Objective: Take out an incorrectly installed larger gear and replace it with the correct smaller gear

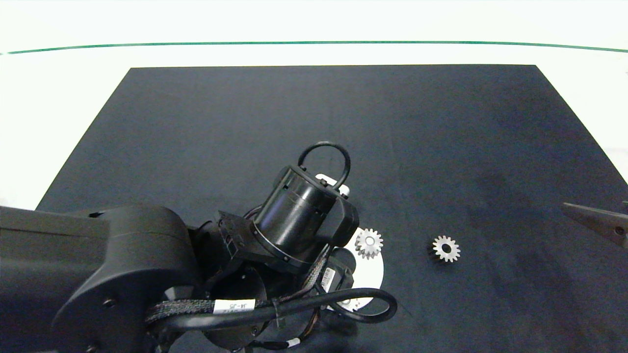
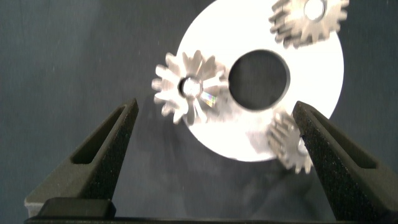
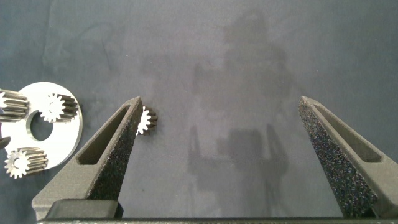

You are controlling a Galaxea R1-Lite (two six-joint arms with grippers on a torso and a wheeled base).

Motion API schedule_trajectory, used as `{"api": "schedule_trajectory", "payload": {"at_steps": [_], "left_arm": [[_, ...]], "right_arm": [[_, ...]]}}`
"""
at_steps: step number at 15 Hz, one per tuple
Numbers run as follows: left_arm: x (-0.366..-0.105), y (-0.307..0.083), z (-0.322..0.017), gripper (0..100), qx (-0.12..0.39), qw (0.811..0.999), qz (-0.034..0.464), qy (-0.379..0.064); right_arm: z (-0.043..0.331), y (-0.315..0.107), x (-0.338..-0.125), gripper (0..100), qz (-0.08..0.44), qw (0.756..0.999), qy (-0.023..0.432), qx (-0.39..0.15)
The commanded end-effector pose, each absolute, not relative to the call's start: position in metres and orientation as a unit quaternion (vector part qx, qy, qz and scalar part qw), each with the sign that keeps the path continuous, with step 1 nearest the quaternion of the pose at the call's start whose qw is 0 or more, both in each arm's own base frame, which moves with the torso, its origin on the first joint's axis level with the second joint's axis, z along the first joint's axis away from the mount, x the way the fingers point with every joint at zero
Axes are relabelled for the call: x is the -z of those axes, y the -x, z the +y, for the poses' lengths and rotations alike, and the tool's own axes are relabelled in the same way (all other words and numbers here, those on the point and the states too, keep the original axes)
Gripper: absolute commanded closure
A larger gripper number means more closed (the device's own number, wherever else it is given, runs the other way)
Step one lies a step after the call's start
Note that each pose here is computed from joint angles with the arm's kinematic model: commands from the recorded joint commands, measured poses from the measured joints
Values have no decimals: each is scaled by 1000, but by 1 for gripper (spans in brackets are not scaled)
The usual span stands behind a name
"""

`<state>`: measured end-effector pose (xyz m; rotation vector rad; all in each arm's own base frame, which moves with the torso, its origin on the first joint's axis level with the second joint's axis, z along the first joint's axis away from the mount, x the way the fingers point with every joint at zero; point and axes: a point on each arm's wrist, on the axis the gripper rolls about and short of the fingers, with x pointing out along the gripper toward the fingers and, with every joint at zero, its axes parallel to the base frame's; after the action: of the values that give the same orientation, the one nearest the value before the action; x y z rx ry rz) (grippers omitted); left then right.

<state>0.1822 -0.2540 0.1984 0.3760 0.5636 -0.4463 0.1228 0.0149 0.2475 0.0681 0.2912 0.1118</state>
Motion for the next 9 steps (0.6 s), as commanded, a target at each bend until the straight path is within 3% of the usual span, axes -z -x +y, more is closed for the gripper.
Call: {"api": "schedule_trajectory", "payload": {"at_steps": [1, 9], "left_arm": [[-196, -188, -260, 0, 214, 918, 275, -189], [-184, -207, -265, 0, 200, 919, 278, -196]], "right_arm": [[15, -123, -248, 0, 145, 987, -34, -57], [15, -122, -248, 0, 143, 987, -35, -58]]}}
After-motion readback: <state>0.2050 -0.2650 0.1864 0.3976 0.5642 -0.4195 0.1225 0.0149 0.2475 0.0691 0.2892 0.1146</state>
